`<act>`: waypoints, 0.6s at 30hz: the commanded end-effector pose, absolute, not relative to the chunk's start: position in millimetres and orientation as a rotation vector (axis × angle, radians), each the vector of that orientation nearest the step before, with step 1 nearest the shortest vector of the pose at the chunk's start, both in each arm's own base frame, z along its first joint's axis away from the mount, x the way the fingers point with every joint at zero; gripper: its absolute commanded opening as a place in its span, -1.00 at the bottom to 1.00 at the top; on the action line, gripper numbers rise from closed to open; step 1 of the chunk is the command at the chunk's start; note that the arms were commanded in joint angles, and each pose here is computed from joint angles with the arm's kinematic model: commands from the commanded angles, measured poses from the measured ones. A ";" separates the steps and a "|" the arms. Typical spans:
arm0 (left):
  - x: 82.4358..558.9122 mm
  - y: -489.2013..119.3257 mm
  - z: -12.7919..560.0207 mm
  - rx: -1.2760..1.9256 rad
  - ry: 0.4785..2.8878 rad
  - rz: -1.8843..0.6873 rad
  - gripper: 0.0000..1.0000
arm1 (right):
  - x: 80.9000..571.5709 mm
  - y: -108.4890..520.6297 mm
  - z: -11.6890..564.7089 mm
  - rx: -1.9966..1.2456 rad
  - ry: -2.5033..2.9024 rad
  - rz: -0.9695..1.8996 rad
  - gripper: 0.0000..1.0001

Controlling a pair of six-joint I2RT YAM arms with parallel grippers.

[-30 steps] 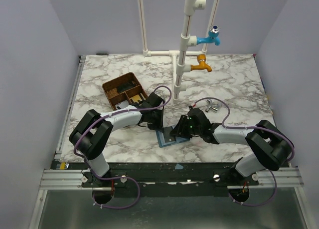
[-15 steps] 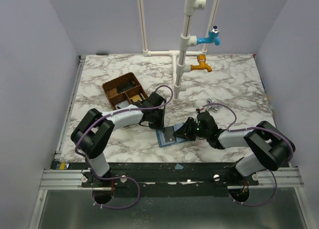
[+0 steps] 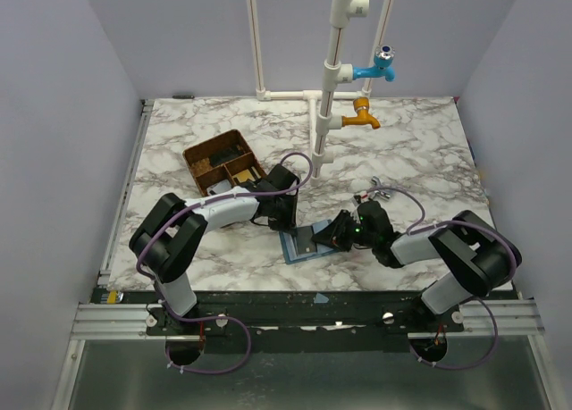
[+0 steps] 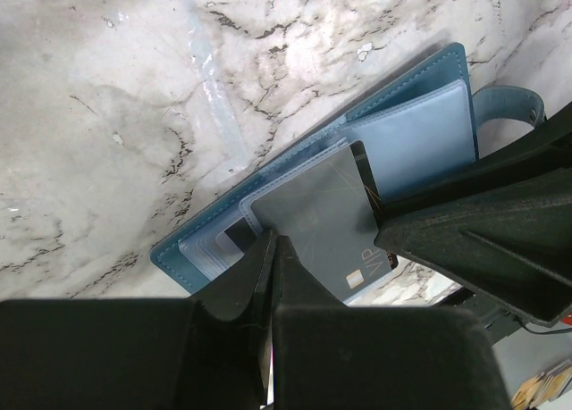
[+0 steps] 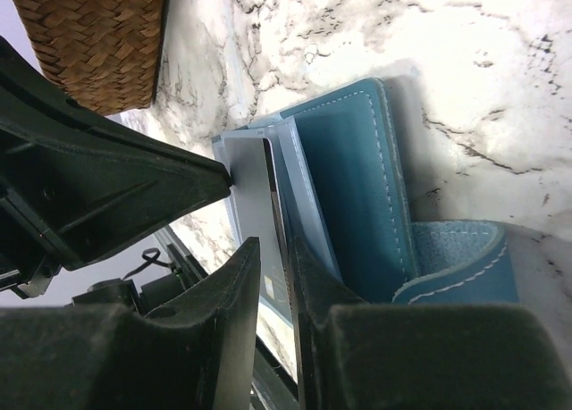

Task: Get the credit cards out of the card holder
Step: Remove the credit card from the card holder.

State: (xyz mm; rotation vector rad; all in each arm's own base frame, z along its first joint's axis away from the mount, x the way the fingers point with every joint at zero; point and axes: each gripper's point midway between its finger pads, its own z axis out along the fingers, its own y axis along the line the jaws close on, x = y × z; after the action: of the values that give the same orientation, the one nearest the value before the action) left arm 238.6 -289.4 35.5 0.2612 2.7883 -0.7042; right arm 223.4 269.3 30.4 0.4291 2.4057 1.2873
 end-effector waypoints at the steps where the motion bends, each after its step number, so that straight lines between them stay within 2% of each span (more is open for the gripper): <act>1: 231.2 -287.6 24.9 0.300 2.829 -0.672 -1.00 | 221.1 266.8 26.8 0.454 2.403 1.329 -0.55; 5: 230.1 -287.9 24.0 0.302 2.832 -0.676 -1.00 | 220.1 267.6 25.2 0.467 2.403 1.358 -0.66; 12: 228.6 -287.7 23.1 0.305 2.834 -0.682 -1.00 | 219.9 271.1 22.7 0.480 2.398 1.399 -0.74; 18: 226.2 -284.2 20.4 0.297 2.843 -0.667 -1.00 | 219.1 264.8 19.1 0.514 2.398 1.382 -0.92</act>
State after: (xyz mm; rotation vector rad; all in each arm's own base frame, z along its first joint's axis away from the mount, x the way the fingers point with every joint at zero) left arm 238.2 -290.1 35.6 0.2639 2.7894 -0.7093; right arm 222.7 270.2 23.6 0.4863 2.3932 1.3772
